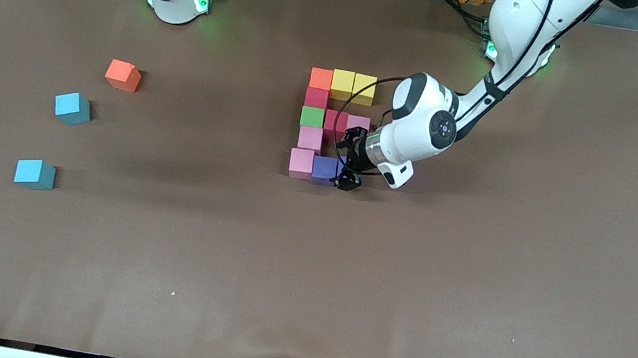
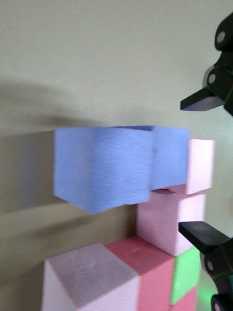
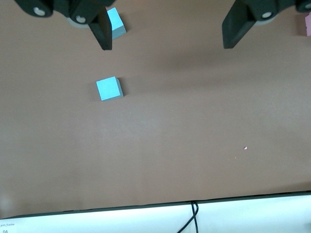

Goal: Arrange 11 blocks into digit 3
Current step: 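Lower the purple block beside the first purple and open the left gripper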

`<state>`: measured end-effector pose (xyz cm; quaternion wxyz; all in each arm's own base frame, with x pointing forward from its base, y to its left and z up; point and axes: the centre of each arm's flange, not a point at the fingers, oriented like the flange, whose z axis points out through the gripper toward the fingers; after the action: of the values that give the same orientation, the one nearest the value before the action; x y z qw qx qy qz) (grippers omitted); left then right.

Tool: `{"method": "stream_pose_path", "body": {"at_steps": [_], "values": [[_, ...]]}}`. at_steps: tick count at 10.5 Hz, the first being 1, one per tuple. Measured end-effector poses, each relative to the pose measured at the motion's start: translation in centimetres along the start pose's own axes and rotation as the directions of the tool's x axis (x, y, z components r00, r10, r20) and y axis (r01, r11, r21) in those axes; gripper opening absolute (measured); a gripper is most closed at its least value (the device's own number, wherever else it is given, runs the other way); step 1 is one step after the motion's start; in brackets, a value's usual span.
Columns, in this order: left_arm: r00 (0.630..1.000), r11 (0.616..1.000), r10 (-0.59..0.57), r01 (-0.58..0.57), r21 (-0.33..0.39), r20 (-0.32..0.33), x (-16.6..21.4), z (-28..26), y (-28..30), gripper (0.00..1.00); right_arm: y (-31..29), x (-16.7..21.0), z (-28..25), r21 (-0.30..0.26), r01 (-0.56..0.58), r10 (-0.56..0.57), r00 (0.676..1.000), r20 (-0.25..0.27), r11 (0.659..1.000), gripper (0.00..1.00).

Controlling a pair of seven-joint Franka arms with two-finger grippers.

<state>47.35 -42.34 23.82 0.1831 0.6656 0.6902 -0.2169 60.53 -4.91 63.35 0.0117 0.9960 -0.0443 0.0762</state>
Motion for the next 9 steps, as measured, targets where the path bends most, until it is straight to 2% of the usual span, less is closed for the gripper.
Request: {"method": "stream_pose_path", "body": {"at_steps": [2, 4, 6, 9], "values": [[1.000, 1.000, 0.020, -0.020, -0.021, 0.014, -1.4, -2.5, 0.4, 1.00, 0.0, 0.1, 0.4, 0.000, 0.000, 0.000, 1.000, 0.006, 1.000, 1.00], [0.994, 0.993, 0.110, -0.111, -0.037, -0.016, -2.7, -6.1, 1.1, 1.00, 0.0, 0.2, 0.6, 0.000, 0.000, 0.000, 1.000, 0.009, 1.000, 1.00], [0.965, 0.969, 0.237, -0.243, -0.045, -0.114, -3.1, -11.0, 2.3, 1.00, -0.1, 0.2, 0.6, 0.001, 0.002, -0.002, 1.000, 0.009, 1.000, 1.00], [0.870, 0.906, 0.399, -0.423, -0.021, -0.289, -3.3, -17.3, 3.2, 1.00, -0.3, 0.2, 0.7, 0.002, 0.005, -0.005, 1.000, 0.010, 1.000, 1.00]]}}
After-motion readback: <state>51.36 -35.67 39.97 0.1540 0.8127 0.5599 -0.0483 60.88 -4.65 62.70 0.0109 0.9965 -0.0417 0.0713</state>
